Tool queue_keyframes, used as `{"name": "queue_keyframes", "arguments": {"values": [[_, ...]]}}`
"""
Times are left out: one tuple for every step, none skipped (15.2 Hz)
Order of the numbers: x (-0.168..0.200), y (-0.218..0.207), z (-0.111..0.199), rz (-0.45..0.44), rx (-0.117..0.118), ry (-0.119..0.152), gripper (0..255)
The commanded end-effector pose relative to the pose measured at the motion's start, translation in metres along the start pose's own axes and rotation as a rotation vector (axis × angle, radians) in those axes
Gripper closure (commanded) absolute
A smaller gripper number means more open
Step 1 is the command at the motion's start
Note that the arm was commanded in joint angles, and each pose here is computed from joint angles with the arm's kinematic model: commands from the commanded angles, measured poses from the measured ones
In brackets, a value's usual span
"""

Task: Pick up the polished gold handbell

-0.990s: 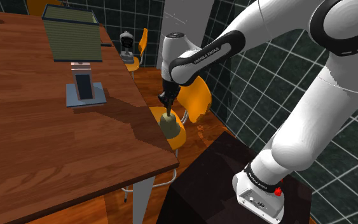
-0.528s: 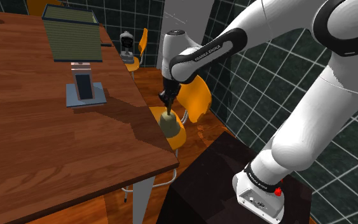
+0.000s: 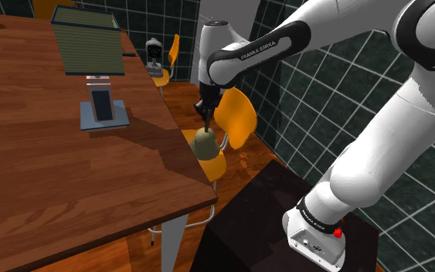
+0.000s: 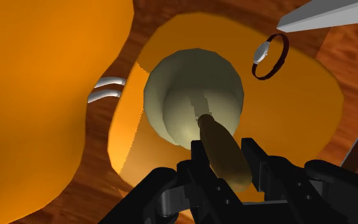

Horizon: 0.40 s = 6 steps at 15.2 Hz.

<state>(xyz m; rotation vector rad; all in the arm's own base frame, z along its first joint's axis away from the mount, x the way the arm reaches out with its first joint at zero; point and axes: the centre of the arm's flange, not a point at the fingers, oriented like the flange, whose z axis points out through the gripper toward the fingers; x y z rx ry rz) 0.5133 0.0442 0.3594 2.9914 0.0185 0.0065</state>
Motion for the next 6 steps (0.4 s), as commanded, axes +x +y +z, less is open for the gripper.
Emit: {"name": "queue_keyframes", "arguments": {"values": [[-0.001, 0.0, -0.012, 0.0, 0.0, 0.001, 255], [-0.001, 0.001, -0.017, 0.0, 0.0, 0.001, 255], [-0.001, 0.002, -0.022, 0.0, 0.0, 0.001, 255], [-0.001, 0.003, -0.027, 0.0, 0.0, 0.001, 255], [-0.001, 0.003, -0.028, 0.0, 0.0, 0.001, 255], [-0.001, 0.003, -0.028, 0.0, 0.0, 0.001, 255]]}}
